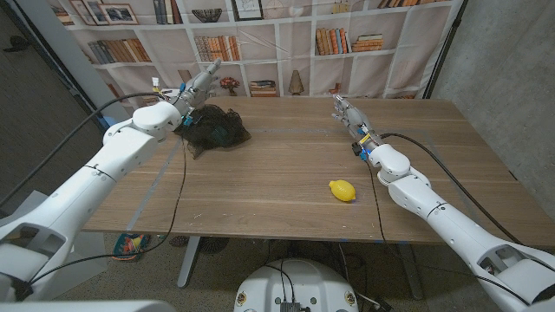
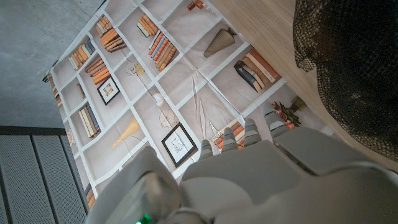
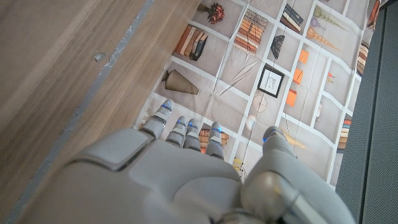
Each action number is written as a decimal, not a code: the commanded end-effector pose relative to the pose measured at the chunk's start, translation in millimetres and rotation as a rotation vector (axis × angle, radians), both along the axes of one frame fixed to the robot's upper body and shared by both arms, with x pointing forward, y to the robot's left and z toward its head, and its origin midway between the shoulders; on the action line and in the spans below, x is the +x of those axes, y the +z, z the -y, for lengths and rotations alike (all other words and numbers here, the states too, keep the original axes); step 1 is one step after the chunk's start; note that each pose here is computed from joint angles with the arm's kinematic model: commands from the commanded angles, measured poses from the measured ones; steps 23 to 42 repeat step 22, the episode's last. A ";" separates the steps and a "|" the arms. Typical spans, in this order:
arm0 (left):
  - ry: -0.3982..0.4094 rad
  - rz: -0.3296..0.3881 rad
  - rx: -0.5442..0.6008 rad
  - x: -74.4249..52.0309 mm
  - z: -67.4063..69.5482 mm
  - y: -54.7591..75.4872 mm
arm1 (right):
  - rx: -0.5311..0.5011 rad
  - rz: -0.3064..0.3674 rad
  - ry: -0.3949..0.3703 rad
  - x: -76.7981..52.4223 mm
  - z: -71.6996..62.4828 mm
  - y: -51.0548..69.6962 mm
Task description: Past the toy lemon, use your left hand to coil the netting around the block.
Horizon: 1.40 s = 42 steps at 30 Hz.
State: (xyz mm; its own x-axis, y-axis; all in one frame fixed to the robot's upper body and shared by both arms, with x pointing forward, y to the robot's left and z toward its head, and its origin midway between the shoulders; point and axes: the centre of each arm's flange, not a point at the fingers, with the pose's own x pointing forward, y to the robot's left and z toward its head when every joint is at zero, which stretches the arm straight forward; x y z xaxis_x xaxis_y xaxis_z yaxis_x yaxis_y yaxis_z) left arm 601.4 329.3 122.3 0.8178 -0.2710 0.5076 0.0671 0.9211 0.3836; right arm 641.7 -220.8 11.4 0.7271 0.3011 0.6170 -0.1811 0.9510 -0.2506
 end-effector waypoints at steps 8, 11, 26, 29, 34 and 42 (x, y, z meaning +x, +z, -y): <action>-0.309 -0.012 -0.063 25.2 -4.7 -17.8 | 0.077 0.053 -0.145 -13.1 -0.1 3.5; -0.335 -0.021 -0.050 29.0 -4.3 -19.4 | 0.089 0.048 -0.205 -22.0 3.3 0.1; -0.365 -0.076 -0.067 53.6 -7.3 -26.0 | 0.130 0.088 -0.236 -40.5 -8.1 -0.2; -0.365 -0.076 -0.067 53.6 -7.3 -26.0 | 0.130 0.088 -0.236 -40.5 -8.1 -0.2; -0.365 -0.076 -0.067 53.6 -7.3 -26.0 | 0.130 0.088 -0.236 -40.5 -8.1 -0.2; -0.365 -0.076 -0.067 53.6 -7.3 -26.0 | 0.130 0.088 -0.236 -40.5 -8.1 -0.2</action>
